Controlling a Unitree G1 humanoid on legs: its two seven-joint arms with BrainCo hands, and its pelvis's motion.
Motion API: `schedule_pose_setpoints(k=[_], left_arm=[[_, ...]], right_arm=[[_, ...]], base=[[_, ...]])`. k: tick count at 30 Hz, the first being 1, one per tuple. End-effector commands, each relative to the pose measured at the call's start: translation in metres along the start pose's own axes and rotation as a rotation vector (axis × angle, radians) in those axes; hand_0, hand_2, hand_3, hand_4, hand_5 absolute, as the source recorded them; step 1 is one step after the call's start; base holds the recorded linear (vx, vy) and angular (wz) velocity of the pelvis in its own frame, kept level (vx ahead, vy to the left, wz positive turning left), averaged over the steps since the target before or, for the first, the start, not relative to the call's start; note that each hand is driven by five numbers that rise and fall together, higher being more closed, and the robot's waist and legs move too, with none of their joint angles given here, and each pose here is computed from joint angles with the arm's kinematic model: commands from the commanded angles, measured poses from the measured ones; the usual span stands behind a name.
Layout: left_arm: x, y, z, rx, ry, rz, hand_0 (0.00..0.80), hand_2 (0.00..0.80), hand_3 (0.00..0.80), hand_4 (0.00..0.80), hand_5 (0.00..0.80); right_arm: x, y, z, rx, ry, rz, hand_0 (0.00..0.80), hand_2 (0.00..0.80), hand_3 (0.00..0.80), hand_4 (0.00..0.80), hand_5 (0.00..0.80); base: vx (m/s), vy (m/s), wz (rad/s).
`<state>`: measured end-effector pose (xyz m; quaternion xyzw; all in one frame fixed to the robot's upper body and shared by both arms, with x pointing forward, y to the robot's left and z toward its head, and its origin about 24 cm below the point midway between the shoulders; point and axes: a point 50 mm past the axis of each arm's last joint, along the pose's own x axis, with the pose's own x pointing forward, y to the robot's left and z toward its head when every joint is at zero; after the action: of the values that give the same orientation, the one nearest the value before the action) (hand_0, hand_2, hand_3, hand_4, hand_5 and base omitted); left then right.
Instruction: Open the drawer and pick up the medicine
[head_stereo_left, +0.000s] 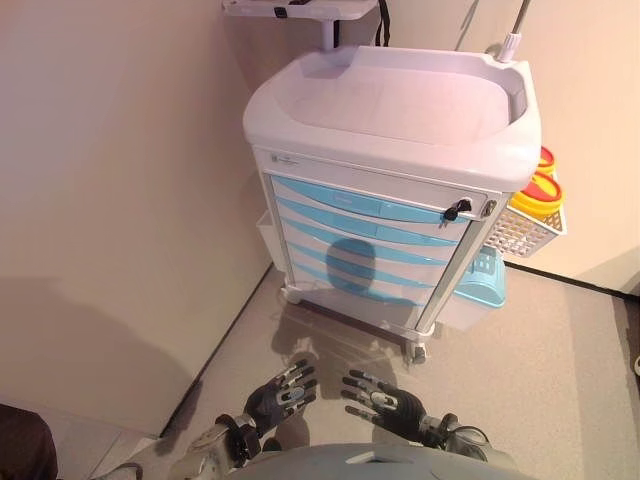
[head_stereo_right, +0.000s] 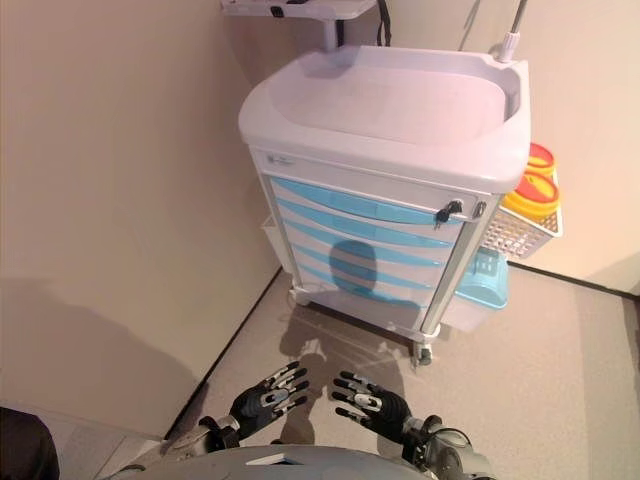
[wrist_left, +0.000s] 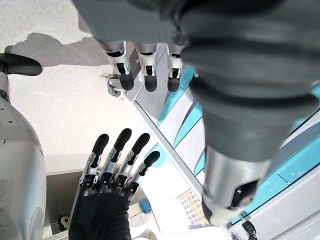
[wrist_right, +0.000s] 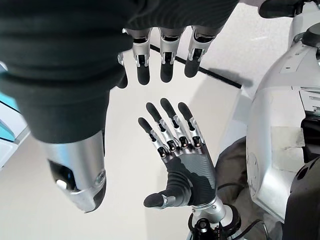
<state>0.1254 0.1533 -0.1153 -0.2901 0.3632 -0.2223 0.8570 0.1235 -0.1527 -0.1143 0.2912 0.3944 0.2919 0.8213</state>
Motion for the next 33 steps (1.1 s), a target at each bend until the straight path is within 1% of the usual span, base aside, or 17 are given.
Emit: schedule_pose_setpoints(k=[1,7,9,15,17,21,28,33], left_arm=[[0.012,0.0,0.029,0.097,-0.03,-0.034,0.0,0.0,0.0,0.0,0.0],[0.011,-0.003,0.029,0.071,-0.058,-0.077,0.0,0.0,0.0,0.0,0.0],[0.01,-0.001,0.03,0.07,-0.078,-0.054,0.0,0.0,0.0,0.0,0.0],[0.009,0.001,0.043,0.063,-0.211,0.008,0.0,0.0,0.0,0.0,0.0],[0.009,0.0,0.04,0.028,-0.206,0.002,0.0,0.0,0.0,0.0,0.0],[0.011,-0.002,0.029,-0.106,-0.174,-0.048,0.0,0.0,0.0,0.0,0.0],[0.01,-0.001,0.015,-0.209,-0.117,-0.069,0.0,0.0,0.0,0.0,0.0],[0.009,0.001,0.01,-0.283,-0.12,-0.053,0.0,0.0,0.0,0.0,0.0]], right_arm=[[0.028,0.02,0.024,-0.03,-0.08,0.124,0.0,0.0,0.0,0.0,0.0],[0.028,0.02,0.024,-0.03,-0.082,0.124,0.0,0.0,0.0,0.0,0.0],[0.028,0.02,0.024,-0.027,-0.085,0.122,0.0,0.0,0.0,0.0,0.0],[0.028,0.02,0.024,-0.018,-0.098,0.121,0.0,0.0,0.0,0.0,0.0],[0.028,0.02,0.024,-0.015,-0.102,0.12,0.0,0.0,0.0,0.0,0.0],[0.029,0.02,0.024,-0.014,-0.098,0.121,0.0,0.0,0.0,0.0,0.0],[0.027,0.018,0.023,-0.005,-0.094,0.115,0.0,0.0,0.0,0.0,0.0],[0.025,0.016,0.02,-0.002,-0.092,0.097,0.0,0.0,0.0,0.0,0.0]], base=[[0.0,0.0,0.0],[0.0,0.0,0.0],[0.0,0.0,0.0],[0.0,0.0,0.0],[0.0,0.0,0.0],[0.0,0.0,0.0],[0.01,0.002,0.0],[0.051,0.01,0.0]])
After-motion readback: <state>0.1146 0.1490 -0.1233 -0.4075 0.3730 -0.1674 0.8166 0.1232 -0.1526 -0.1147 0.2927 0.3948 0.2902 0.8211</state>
